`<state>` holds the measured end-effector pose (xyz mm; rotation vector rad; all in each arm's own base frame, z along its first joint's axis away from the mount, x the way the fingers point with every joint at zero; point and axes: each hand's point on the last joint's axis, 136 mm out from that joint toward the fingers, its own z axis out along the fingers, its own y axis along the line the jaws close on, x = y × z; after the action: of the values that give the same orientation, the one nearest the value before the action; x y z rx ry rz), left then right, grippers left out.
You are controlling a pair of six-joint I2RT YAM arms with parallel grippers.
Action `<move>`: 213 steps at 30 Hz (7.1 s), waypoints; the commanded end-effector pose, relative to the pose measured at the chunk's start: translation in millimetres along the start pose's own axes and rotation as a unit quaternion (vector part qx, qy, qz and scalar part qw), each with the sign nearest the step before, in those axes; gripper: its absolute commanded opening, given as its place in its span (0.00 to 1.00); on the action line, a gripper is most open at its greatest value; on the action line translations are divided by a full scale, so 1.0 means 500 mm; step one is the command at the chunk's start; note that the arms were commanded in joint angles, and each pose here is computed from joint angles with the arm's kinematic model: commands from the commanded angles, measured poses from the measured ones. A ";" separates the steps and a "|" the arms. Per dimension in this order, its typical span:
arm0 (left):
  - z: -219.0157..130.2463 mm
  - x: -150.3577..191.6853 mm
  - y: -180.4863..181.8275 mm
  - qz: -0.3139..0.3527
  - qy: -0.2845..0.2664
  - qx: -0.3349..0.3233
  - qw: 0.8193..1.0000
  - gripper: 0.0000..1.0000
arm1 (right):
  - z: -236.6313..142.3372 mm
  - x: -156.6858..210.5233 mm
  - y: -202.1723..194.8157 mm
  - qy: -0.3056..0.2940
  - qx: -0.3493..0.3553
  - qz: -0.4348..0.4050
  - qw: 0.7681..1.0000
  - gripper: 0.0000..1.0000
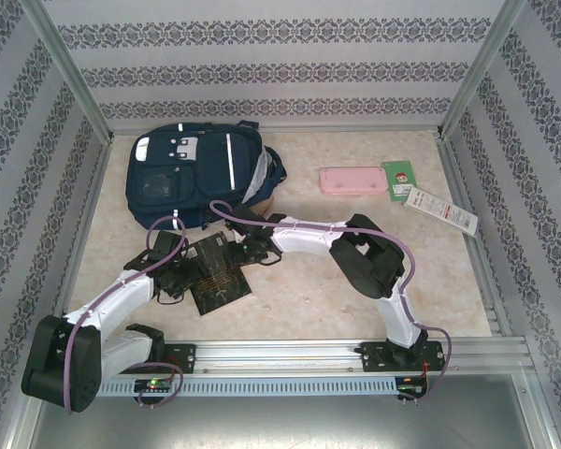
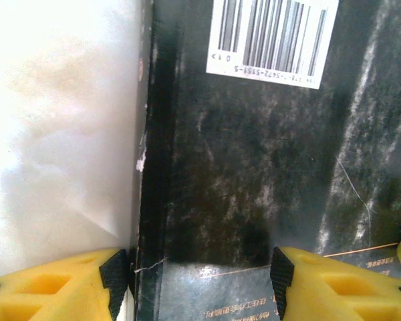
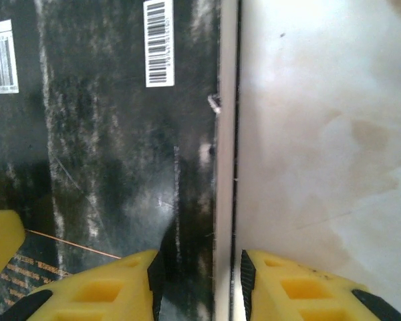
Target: Pack the student bag
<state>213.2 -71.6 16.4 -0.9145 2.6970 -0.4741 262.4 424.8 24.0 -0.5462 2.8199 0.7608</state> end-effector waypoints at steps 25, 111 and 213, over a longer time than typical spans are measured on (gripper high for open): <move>-0.128 -0.018 -0.225 0.045 -0.001 0.251 0.967 0.19 | -0.067 -0.017 0.040 -0.026 -0.051 0.038 0.998 0.40; -0.133 -0.165 -0.660 0.068 0.091 0.399 0.910 0.67 | -0.558 -0.239 -0.235 -0.324 -0.323 0.253 0.852 0.00; -0.282 -0.173 -0.762 0.083 0.120 0.556 0.818 0.00 | -0.558 -0.219 -0.203 -0.285 -0.409 0.258 0.827 0.78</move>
<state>437.7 -265.3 253.1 -0.3784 2.1858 -1.7865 381.3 222.5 228.6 0.4422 2.0154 1.8325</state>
